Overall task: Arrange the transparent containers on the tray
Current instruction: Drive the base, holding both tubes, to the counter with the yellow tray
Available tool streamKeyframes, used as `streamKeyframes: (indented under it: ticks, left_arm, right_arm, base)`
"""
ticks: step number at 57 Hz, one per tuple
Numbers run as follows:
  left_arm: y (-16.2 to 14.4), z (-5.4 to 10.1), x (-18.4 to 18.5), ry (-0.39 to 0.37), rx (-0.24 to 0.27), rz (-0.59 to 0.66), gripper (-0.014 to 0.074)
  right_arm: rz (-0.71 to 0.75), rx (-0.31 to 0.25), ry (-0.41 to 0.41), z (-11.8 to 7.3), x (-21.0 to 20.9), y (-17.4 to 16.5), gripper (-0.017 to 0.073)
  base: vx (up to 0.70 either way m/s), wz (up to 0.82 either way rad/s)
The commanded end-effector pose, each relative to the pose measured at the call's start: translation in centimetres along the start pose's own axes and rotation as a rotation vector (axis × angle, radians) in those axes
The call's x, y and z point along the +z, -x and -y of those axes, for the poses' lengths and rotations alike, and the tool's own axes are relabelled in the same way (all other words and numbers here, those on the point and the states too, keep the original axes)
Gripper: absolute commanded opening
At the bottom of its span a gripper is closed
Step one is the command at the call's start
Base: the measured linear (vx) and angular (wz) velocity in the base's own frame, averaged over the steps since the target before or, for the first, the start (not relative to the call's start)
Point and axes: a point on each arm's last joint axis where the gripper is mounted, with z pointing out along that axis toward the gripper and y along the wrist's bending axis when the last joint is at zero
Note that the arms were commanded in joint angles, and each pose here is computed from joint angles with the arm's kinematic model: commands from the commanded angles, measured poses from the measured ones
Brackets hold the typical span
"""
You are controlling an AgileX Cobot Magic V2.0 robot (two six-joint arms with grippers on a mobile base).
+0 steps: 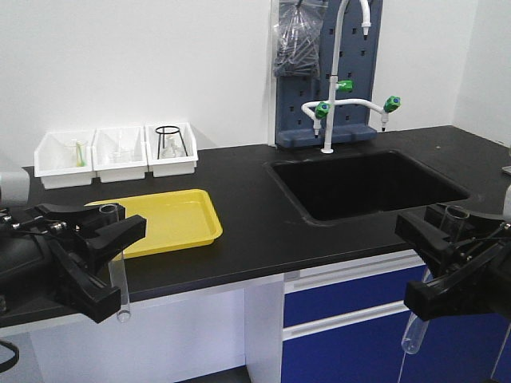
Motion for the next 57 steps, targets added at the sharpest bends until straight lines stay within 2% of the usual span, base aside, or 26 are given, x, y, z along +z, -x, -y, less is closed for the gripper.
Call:
streamKeyframes:
  ticks: [1,33,57]
  left_arm:
    - [1.92,0.45,-0.65,-0.023,-0.020,0.074,0.0003]
    - [1.92,0.45,-0.65,-0.023,-0.020,0.074,0.0003]
    - [1.92,0.45,-0.65,-0.023,-0.020,0.074,0.0003]
  right_arm:
    - [0.115,-0.007,0.037,-0.35,-0.44,2.10,-0.0013]
    - [0.115,-0.007,0.037,-0.34,-0.44,2.10,-0.0012]
    - [0.115,-0.007,0.037,-0.34,-0.44,2.10,-0.0011]
  base:
    - [0.15,-0.12]
    - [0.23,-0.10]
    - [0.35,0.48]
